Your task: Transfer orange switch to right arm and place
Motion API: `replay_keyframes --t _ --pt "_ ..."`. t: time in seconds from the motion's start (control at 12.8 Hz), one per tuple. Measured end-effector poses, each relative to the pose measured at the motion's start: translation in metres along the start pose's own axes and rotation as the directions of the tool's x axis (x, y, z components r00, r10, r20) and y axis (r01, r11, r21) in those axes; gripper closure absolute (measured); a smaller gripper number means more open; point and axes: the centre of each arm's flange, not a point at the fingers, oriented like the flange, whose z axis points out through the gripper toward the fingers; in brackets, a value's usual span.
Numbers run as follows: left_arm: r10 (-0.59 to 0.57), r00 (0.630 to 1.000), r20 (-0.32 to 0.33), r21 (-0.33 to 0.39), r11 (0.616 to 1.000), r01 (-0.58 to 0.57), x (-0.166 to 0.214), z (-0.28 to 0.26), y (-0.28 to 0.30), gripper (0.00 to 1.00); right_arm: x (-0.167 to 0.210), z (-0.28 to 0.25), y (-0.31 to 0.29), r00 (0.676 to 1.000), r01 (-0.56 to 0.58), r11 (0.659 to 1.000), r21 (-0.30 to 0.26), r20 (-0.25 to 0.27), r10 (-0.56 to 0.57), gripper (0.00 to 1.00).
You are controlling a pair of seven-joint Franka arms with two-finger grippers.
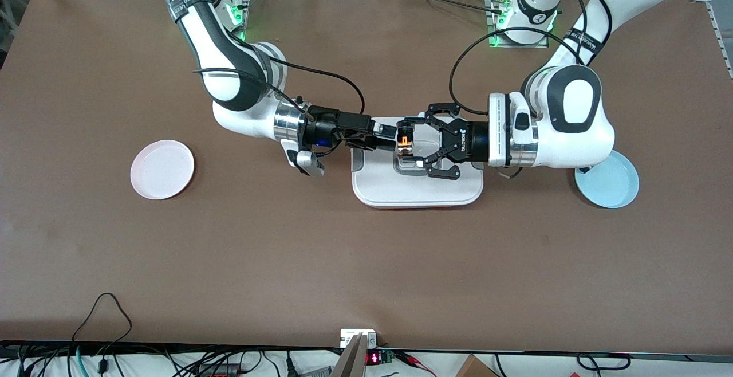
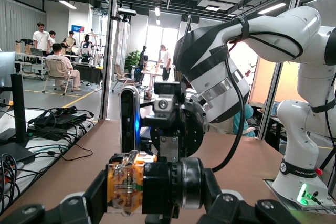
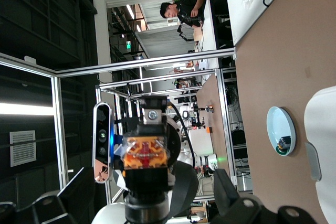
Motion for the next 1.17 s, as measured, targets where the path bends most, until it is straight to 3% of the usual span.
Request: replay_keyframes --t 0.23,0.86,1.17 --pt "0.0 1.0 -0.001 0.0 1.0 0.0 0.0 0.0 0.0 0.26 0.001 0.006 -0.013 0.999 0.004 1.0 0.016 -0.032 -0.003 0.0" --pt "-0.003 1.0 -0.006 0.001 1.0 0.003 0.001 0.001 0.0 0.26 0.003 0.018 -0.007 0.999 0.006 1.0 0.009 -0.043 -0.005 0.11" --pt "-0.003 1.0 -0.006 0.001 1.0 0.003 0.001 0.001 0.0 0.26 0.002 0.033 -0.008 0.998 0.02 1.0 0.0 -0.053 -0.02 0.23"
